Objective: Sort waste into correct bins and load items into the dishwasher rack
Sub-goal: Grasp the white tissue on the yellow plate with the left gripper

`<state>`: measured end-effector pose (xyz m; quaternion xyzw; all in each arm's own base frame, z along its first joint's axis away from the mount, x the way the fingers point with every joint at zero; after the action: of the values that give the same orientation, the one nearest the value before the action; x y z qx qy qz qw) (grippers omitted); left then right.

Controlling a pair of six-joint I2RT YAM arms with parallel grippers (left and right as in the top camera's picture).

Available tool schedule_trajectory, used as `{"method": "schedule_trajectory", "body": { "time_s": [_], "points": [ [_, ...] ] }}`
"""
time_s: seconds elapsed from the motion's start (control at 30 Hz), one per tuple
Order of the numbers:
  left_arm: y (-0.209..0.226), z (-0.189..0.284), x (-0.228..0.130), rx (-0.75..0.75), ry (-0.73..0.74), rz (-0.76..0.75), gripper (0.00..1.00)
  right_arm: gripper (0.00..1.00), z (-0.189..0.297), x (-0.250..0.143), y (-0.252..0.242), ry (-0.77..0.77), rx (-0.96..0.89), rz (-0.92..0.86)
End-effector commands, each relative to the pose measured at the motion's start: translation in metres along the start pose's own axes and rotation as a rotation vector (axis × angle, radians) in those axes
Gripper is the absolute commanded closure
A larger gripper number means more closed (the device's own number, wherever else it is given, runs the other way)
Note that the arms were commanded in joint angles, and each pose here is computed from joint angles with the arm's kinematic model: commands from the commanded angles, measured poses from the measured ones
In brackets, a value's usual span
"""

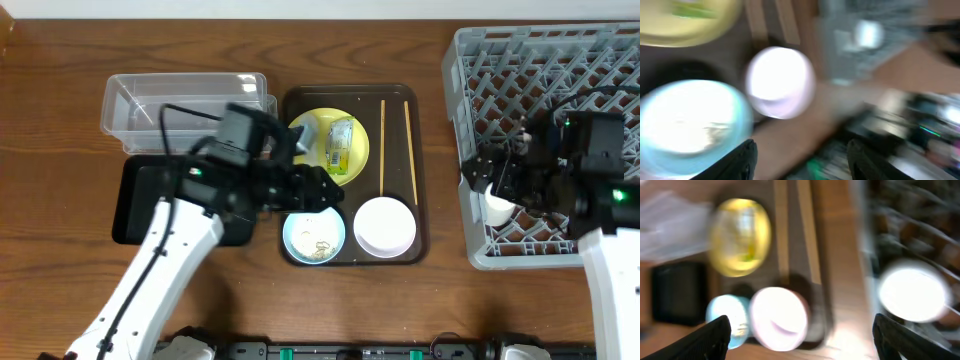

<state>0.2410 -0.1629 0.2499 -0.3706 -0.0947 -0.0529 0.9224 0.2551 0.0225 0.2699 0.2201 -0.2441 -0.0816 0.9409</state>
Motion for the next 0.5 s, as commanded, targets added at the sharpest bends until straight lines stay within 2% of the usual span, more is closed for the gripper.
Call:
{"method": "schedule_trajectory", "body": {
  "time_s": [0.0, 0.07, 0.2, 0.3, 0.47],
  "points": [
    [0.033, -0.002, 0.020, 0.495, -0.226, 0.003, 0.40, 0.11, 0.012, -0.002, 0.028, -0.013, 0.178, 0.095],
    [0.033, -0.010, 0.027, 0.557, -0.266, -0.030, 0.40, 0.12, 0.012, -0.004, 0.032, -0.011, 0.187, 0.108],
    [0.036, -0.030, 0.048, 0.549, -0.303, -0.086, 0.40, 0.12, 0.009, -0.008, 0.041, 0.013, 0.205, 0.137],
    [0.048, -0.038, 0.070, 0.567, -0.340, -0.066, 0.40, 0.12, 0.007, -0.011, 0.047, 0.021, 0.217, 0.159],
    [0.071, -0.063, 0.103, 0.610, -0.293, -0.100, 0.41, 0.11, 0.006, -0.012, 0.052, 0.024, 0.230, 0.176]
  ]
}}
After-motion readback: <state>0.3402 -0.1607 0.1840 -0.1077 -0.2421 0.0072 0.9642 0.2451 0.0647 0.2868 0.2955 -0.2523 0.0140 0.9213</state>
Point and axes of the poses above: each gripper's point midway between its finger pads, its own z axis back along the fingers, its own y axis along the line the jaws close on, x = y × z, the point moved 7 cm from there along z, back along the fingers, and after that the axes turned 2 degrees about z, right-handed, at the moved point
